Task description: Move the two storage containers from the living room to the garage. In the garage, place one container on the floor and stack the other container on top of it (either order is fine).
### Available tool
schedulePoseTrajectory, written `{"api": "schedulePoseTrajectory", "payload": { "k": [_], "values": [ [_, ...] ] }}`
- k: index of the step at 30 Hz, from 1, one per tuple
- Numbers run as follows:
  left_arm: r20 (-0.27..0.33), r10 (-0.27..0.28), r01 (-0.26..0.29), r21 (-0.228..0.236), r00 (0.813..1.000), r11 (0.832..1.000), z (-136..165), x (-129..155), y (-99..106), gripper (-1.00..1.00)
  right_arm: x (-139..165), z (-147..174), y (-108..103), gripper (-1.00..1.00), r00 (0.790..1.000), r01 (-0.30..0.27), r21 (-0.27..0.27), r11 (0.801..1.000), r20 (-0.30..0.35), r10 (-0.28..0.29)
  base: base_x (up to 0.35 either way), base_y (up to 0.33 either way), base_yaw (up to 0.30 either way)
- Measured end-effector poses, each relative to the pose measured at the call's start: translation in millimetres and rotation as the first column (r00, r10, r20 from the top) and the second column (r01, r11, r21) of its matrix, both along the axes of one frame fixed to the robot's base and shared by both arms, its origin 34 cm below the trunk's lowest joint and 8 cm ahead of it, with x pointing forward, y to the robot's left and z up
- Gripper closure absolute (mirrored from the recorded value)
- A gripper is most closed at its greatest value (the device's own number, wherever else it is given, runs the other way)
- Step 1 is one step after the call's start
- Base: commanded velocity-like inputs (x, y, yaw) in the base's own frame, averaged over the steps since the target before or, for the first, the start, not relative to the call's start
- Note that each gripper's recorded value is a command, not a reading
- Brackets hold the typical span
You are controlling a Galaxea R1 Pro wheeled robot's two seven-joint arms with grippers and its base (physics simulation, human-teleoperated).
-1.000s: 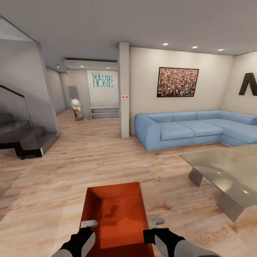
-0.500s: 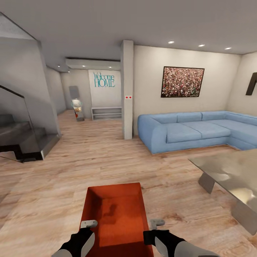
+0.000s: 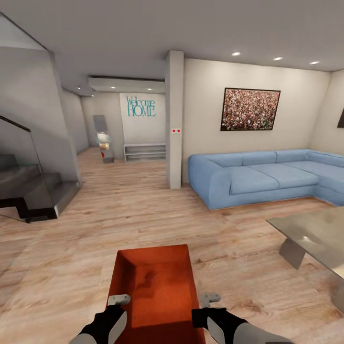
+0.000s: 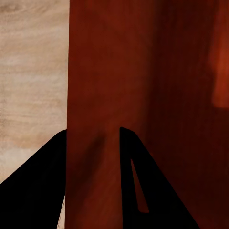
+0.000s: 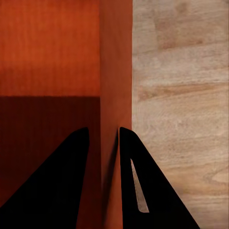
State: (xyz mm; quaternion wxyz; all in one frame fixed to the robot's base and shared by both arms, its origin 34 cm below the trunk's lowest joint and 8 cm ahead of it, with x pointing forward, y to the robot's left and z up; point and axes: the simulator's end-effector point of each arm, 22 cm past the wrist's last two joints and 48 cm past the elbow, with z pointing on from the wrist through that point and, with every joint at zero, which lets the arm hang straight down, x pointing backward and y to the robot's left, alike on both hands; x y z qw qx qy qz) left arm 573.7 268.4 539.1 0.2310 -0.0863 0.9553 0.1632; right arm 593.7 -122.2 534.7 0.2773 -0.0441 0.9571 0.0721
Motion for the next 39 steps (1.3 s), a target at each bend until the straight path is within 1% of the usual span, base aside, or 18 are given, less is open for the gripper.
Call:
{"api": "schedulePoseTrajectory", "payload": {
  "k": [7,9,16,19,25,39],
  "values": [
    [0.001,0.000,0.000,0.000,1.000,1.000,0.1,0.2,0.1,1.00,0.2,0.2,0.1,1.00,1.000,0.000,0.000,1.000,0.001,0.000,0.293,0.208,0.000],
    [0.009,-0.002,0.002,-0.004,1.000,1.000,0.1,1.7,-0.1,1.00,4.2,2.5,0.1,1.00,1.000,-0.004,-0.002,1.000,0.011,0.004,0.000,0.000,0.000],
    [0.010,0.022,-0.022,-0.018,1.000,1.000,-7.3,-8.4,-0.4,1.00,2.8,1.7,0.5,1.00,1.000,-0.025,-0.018,1.000,0.011,0.026,0.001,0.000,0.000],
    [0.018,0.024,-0.024,-0.023,1.000,0.999,-8.5,-9.3,-0.4,1.00,1.4,0.8,0.8,1.00,1.000,-0.025,-0.018,1.000,0.016,0.025,0.154,0.000,0.000],
    [0.054,0.042,-0.040,-0.030,0.998,0.999,-6.2,-5.5,-1.3,1.00,8.5,5.7,0.1,1.00,0.998,-0.030,-0.022,0.999,0.052,0.031,0.321,0.000,0.000],
    [0.055,0.045,-0.043,-0.031,0.997,0.999,-6.2,-5.4,-0.7,1.00,9.3,6.4,0.8,1.00,0.998,-0.032,-0.023,0.999,0.055,0.033,0.340,0.018,0.000]
  ]
}}
